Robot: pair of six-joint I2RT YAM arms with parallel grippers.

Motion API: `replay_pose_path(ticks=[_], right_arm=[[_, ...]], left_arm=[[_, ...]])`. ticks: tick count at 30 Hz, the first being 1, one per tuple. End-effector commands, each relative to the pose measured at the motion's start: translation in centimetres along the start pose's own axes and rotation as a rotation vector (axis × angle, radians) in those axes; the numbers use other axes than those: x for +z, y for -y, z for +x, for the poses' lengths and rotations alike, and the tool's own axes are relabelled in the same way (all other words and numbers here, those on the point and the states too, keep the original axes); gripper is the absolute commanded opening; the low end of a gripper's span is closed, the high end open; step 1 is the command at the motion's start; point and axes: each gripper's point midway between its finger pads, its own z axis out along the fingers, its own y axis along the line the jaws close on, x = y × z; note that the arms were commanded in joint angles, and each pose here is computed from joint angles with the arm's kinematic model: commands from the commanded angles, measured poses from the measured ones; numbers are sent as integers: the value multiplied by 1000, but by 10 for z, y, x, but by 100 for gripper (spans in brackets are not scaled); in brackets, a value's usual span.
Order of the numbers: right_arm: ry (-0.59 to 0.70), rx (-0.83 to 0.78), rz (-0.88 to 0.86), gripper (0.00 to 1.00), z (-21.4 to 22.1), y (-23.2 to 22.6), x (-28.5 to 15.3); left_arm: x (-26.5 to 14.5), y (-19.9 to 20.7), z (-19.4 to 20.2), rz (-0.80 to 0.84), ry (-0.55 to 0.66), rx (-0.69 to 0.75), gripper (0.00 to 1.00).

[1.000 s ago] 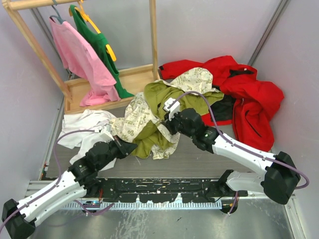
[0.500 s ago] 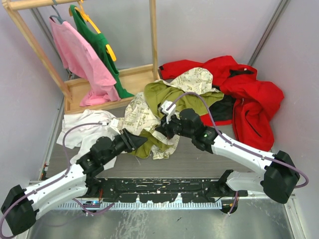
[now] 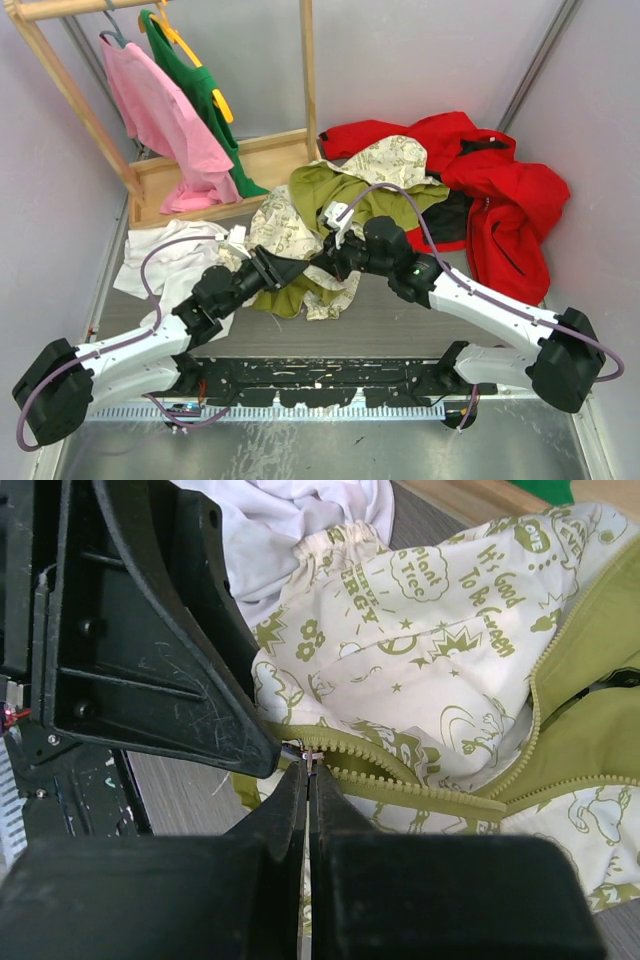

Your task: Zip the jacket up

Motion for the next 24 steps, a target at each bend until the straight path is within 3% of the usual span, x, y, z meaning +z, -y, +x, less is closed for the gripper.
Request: replay_pose_path(ticks=[1,14,20,24], right_arm=[[138,-38,-33,1,-53,-12,-14],[101,-36,27,1,-49,-1,-12],[95,-36,10,1,-55,-4,-10],[95,-34,15,1,-56,-3,-9]], left_arm=[[5,45,-27,145,87,-3,38],[-6,47,-25,167,81,-16,18],[-16,47,-29,154,100,-5,2],[-19,48,-31,151,103,4,0]])
